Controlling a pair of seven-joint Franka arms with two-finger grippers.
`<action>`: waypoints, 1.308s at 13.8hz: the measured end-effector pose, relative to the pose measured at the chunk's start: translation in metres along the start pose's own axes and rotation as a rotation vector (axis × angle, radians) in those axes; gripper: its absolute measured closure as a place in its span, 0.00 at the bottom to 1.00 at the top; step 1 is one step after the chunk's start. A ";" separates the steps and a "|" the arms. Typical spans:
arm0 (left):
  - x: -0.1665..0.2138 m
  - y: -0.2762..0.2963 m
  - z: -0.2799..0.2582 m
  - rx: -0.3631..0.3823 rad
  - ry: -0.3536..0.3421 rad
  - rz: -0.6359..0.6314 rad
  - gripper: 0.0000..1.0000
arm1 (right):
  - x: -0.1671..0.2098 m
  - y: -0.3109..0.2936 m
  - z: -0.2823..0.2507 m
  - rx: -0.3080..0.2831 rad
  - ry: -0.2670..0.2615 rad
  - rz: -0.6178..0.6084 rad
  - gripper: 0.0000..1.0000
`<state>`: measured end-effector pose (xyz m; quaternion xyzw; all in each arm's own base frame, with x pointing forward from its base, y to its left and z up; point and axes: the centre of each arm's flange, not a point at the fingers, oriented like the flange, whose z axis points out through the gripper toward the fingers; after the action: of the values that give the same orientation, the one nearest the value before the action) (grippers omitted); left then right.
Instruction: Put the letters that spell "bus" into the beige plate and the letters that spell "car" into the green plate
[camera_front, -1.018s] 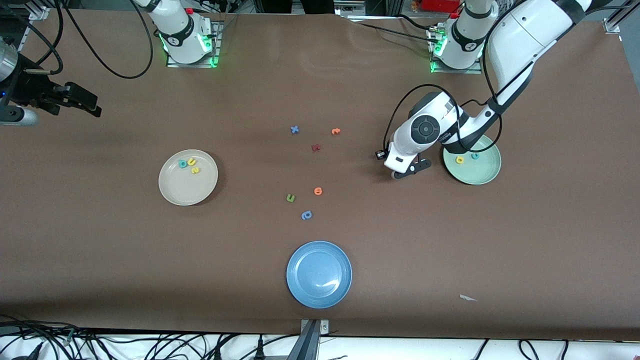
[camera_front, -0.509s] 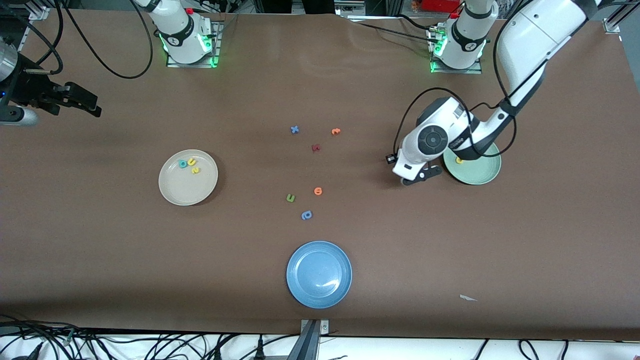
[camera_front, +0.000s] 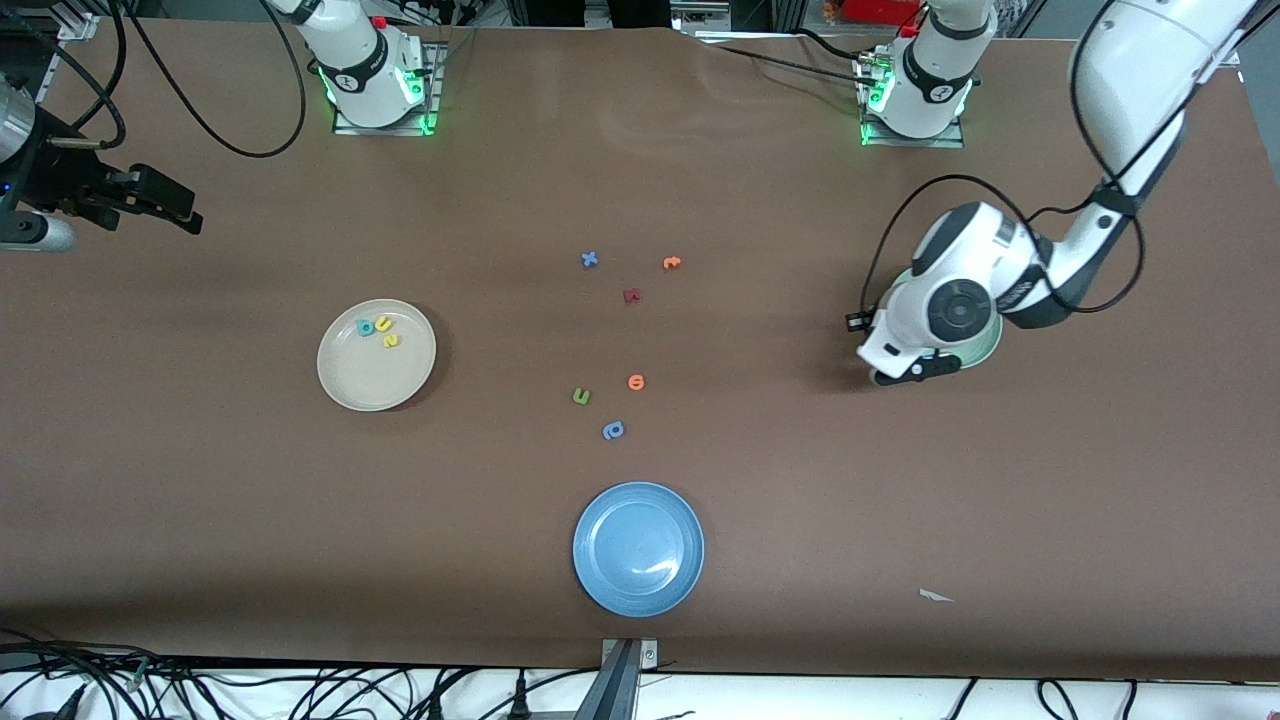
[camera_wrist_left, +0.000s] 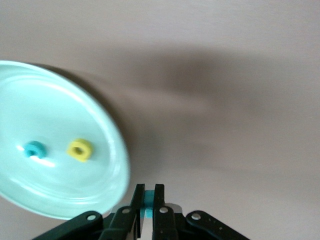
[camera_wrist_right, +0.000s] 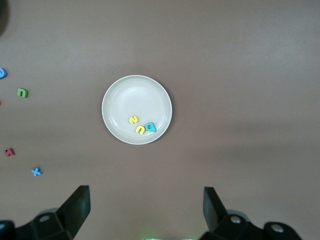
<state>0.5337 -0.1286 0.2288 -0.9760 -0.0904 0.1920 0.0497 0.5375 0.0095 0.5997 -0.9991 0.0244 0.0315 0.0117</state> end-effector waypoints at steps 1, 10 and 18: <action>0.003 -0.019 -0.005 -0.006 -0.015 0.021 0.90 | 0.000 0.000 0.000 0.000 0.000 0.000 0.00; 0.013 -0.113 0.007 -0.027 -0.132 0.095 0.64 | 0.000 0.000 0.000 0.000 0.000 0.000 0.00; 0.037 -0.118 -0.089 -0.053 -0.004 0.069 0.02 | 0.000 0.000 0.000 0.000 0.000 0.000 0.00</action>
<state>0.5827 -0.0116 0.3129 -0.9791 -0.0620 0.1932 0.0168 0.5376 0.0095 0.5997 -0.9991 0.0244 0.0317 0.0117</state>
